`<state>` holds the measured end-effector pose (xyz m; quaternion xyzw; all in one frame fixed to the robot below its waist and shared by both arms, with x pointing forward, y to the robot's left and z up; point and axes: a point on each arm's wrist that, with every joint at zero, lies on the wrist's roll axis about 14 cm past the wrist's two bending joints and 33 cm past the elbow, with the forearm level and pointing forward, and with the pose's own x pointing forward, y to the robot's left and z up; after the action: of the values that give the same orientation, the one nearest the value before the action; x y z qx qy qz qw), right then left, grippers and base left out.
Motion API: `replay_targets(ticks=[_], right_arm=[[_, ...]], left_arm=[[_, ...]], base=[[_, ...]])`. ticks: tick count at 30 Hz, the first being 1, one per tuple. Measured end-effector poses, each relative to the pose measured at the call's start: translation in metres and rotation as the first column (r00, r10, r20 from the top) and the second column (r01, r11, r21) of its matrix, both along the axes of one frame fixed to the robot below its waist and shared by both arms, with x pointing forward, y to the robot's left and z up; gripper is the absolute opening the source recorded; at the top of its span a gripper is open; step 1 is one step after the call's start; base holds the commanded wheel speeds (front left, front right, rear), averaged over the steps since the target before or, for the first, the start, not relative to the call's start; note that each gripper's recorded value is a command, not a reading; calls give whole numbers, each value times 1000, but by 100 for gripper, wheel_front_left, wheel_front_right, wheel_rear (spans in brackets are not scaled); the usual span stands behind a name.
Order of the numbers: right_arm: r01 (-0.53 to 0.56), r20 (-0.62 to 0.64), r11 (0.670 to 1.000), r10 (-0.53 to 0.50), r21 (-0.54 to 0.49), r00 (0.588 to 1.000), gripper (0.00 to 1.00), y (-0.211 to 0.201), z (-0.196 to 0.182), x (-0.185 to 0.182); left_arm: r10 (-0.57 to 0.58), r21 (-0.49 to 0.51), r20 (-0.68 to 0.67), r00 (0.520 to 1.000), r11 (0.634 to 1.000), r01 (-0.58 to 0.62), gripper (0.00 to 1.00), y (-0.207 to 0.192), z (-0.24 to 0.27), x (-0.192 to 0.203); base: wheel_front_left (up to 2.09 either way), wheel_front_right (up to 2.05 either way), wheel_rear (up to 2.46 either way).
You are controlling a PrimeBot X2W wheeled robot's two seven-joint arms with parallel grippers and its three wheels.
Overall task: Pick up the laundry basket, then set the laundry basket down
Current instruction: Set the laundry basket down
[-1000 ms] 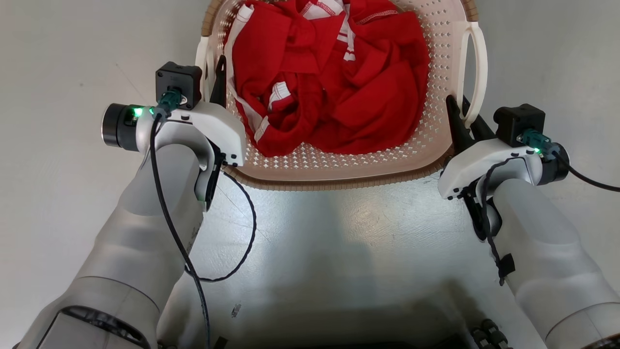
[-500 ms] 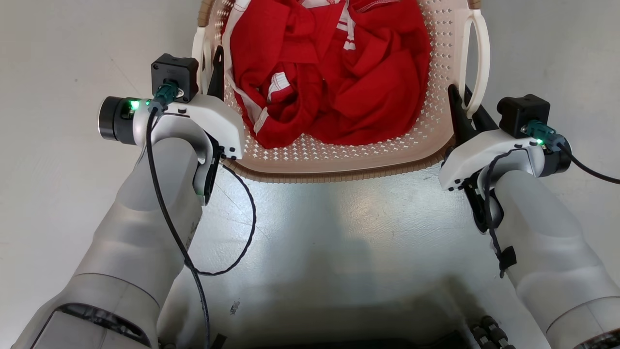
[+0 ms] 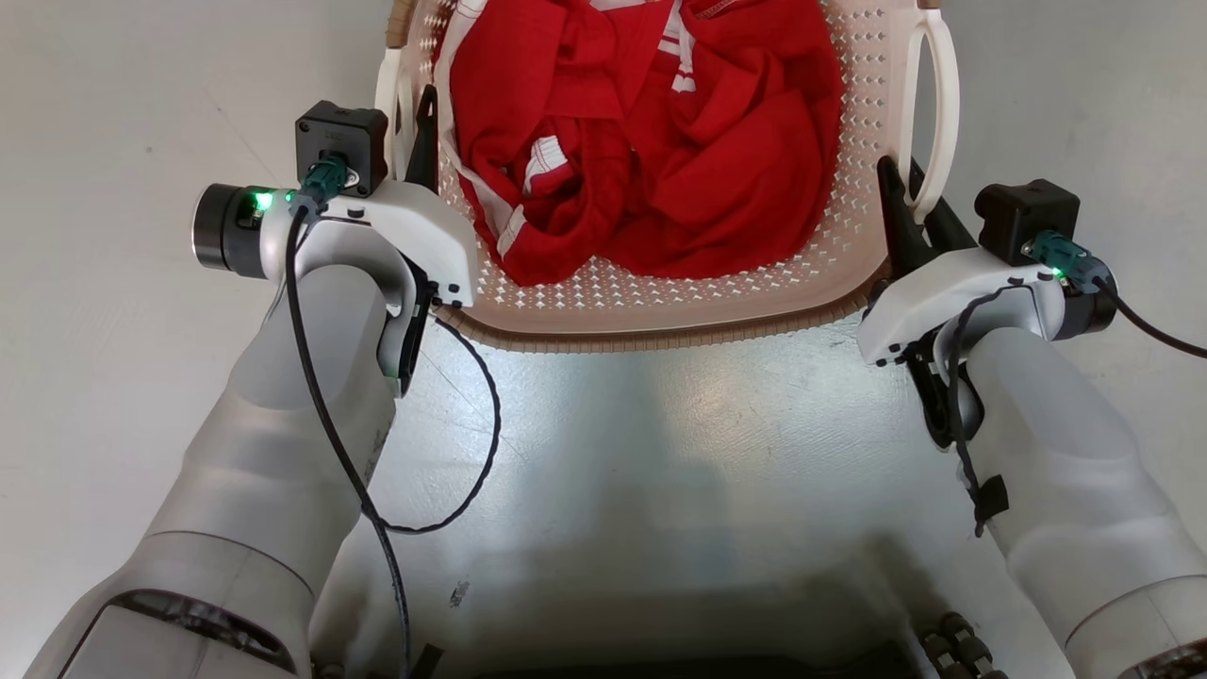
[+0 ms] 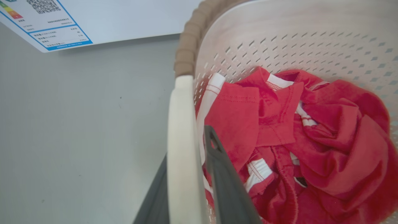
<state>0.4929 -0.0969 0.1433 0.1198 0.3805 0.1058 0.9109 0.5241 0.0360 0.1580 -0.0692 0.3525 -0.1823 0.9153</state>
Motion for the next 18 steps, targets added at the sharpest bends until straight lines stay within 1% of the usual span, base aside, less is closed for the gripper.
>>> replay_targets(ticks=[1,2,4,6,7,8,9,10,11,12,13,14,16,18], right_arm=[[0,1,1000,0,0,1000,6,0,0,0],[-1,3,1000,1,2,1000,9,1,0,1],[-2,3,1000,2,2,1000,18,1,0,1],[-4,3,1000,4,0,1000,33,0,-1,1],[-5,5,1000,5,-1,1000,44,0,-1,2],[-6,6,1000,6,-2,1000,49,0,-1,3],[-7,8,1000,7,-3,1000,64,-1,-1,4],[-8,10,1000,8,-4,1000,89,-1,-1,5],[-9,13,1000,9,-4,1000,100,-1,-1,6],[-10,17,1000,10,-2,1000,100,0,0,8],[-10,19,1000,10,-1,1000,100,1,0,9],[-10,19,1000,10,-2,1000,100,0,0,9],[-10,19,1000,10,-2,1000,100,0,0,9],[-10,18,1000,10,-2,1000,100,0,-1,9]], left_arm=[[0,1,0,1000,1000,0,16,0,0,0],[1,1,-1,1000,1000,-1,21,1,-1,0],[0,2,1,1000,1000,0,26,1,0,0],[-2,-3,2,1000,1000,2,36,0,0,0],[-2,-4,3,1000,1000,2,43,0,1,0],[-2,-4,3,1000,1000,2,48,1,1,0],[-1,-4,4,1000,1000,1,58,1,1,1],[-1,-5,5,1000,1000,1,64,1,1,1],[-1,-6,8,1000,1000,1,70,1,1,1],[-10,-11,11,1000,1000,10,76,0,2,1],[-19,-15,10,1000,1000,19,84,-1,2,1],[-21,-16,11,1000,1000,21,89,-1,2,0],[-23,-20,12,1000,1000,23,94,-2,2,-1],[-26,-26,15,1000,999,26,95,-5,3,-1]], base=[[0,0,0],[0,0,0],[0,0,0],[0,0,0],[0,0,0],[0,0,0],[0,0,0],[0,0,0],[0,0,0],[0,0,0],[0,0,0],[0,0,0],[0,0,0],[0,0,0]])
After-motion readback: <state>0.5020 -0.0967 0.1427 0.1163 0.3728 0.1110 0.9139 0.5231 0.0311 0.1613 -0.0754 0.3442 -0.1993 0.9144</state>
